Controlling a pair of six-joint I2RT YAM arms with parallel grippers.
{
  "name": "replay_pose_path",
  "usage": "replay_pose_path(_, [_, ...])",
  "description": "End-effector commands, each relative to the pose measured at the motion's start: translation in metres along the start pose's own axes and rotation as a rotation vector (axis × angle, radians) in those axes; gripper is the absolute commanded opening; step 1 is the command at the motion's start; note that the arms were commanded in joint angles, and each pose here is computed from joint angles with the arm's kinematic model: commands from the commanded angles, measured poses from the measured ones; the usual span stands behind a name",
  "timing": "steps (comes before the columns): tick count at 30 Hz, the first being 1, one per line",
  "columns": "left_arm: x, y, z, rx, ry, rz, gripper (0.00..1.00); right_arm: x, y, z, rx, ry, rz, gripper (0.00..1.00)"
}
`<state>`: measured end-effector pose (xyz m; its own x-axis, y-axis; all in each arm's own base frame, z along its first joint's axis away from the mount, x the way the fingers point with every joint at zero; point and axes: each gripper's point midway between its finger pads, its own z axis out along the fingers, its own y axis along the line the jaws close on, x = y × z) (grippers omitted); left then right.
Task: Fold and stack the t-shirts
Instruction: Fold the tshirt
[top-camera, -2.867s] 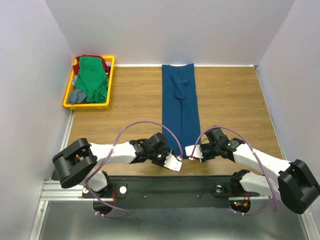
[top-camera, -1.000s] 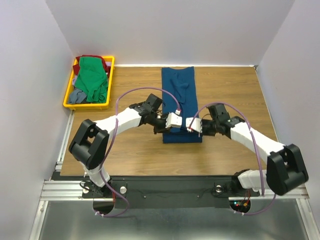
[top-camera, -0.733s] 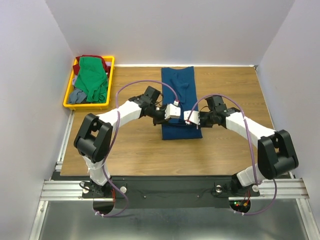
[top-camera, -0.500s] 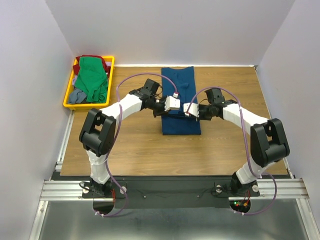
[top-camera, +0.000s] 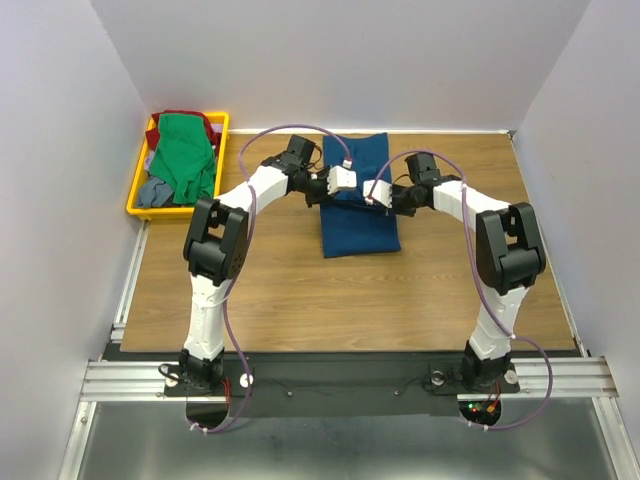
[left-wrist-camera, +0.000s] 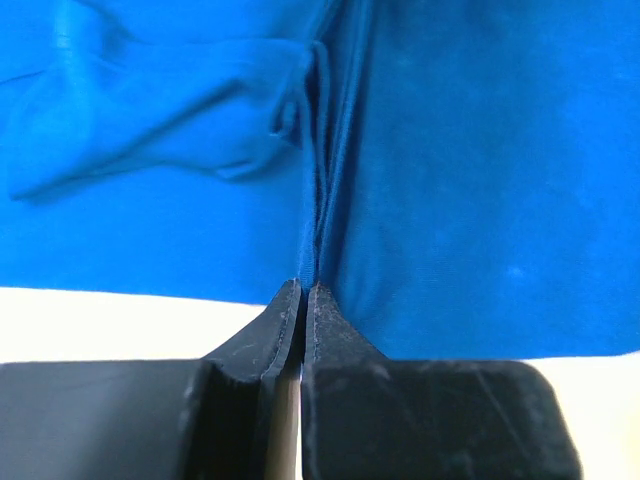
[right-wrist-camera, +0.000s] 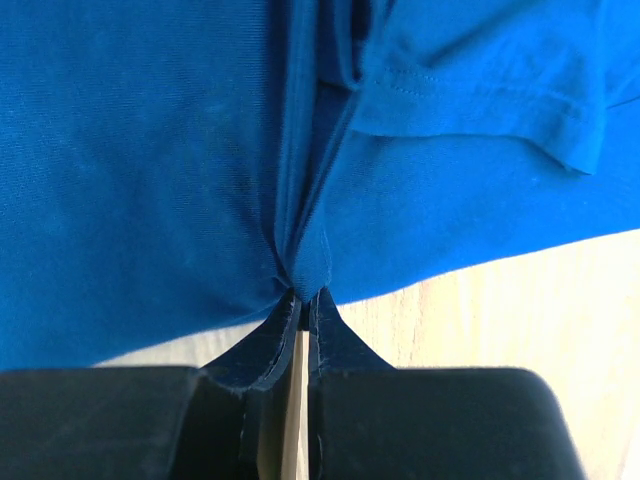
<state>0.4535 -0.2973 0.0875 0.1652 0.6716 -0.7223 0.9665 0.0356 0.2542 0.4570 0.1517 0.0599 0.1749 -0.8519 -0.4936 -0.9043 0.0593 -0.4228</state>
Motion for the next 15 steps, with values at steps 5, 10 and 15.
replay_pose_path(5, [0.0, 0.035, 0.003, -0.04, 0.003, 0.045, 0.0, 0.005, -0.039, -0.001, 0.082, -0.008, 0.031, 0.01])
replay_pose_path(10, [-0.007, 0.035, -0.001, -0.039, -0.032, 0.049, 0.0, -0.003, -0.051, -0.015, 0.117, -0.028, 0.026, 0.01])
replay_pose_path(15, [-0.016, 0.04, -0.005, -0.055, -0.058, 0.06, 0.0, -0.002, -0.061, -0.02, 0.14, -0.032, 0.037, 0.01])
